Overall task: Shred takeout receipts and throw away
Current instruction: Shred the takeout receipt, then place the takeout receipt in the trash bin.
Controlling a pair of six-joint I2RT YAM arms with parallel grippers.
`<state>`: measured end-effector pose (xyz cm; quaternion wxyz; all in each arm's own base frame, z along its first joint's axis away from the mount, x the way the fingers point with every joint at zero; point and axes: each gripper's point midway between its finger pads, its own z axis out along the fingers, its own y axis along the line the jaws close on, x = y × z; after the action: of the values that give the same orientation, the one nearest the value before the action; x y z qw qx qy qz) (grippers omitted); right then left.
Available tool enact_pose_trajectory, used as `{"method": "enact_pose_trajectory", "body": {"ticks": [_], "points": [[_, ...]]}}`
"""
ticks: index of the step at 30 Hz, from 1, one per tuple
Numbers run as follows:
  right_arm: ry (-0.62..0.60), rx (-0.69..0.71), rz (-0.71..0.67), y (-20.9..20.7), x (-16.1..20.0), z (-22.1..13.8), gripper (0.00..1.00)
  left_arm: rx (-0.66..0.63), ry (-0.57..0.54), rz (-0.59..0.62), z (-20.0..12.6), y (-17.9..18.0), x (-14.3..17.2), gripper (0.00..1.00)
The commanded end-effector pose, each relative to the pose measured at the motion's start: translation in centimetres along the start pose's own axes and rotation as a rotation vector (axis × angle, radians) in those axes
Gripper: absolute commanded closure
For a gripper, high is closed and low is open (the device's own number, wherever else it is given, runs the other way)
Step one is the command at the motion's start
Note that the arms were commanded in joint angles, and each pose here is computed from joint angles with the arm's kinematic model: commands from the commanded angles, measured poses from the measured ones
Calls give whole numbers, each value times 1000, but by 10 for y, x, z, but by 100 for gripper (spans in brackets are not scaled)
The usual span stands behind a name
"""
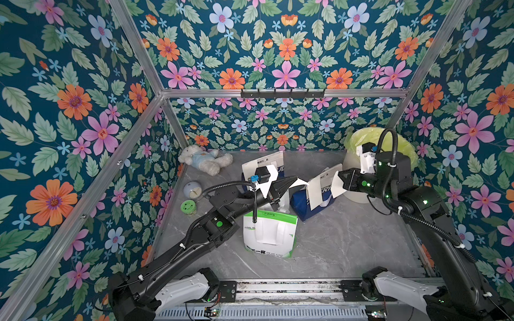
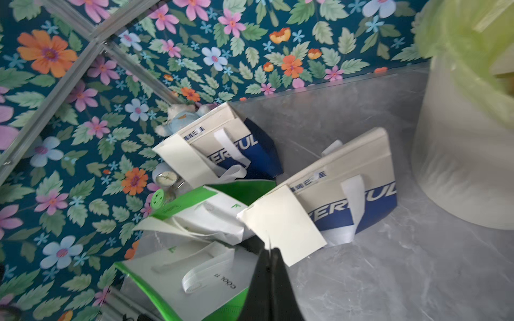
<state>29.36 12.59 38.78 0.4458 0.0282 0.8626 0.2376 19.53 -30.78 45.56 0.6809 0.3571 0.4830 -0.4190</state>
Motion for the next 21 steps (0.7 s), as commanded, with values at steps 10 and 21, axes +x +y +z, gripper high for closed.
{"method": "enact_pose_trajectory", "body": {"ticks": [10, 21], "points": [[-420, 514, -21, -68, -138, 11, 100, -56, 86, -40, 13, 14, 27, 100], [-497, 943, -283, -98, -204, 52, 100, -44, 155, -19, 23, 16, 53, 100]]}}
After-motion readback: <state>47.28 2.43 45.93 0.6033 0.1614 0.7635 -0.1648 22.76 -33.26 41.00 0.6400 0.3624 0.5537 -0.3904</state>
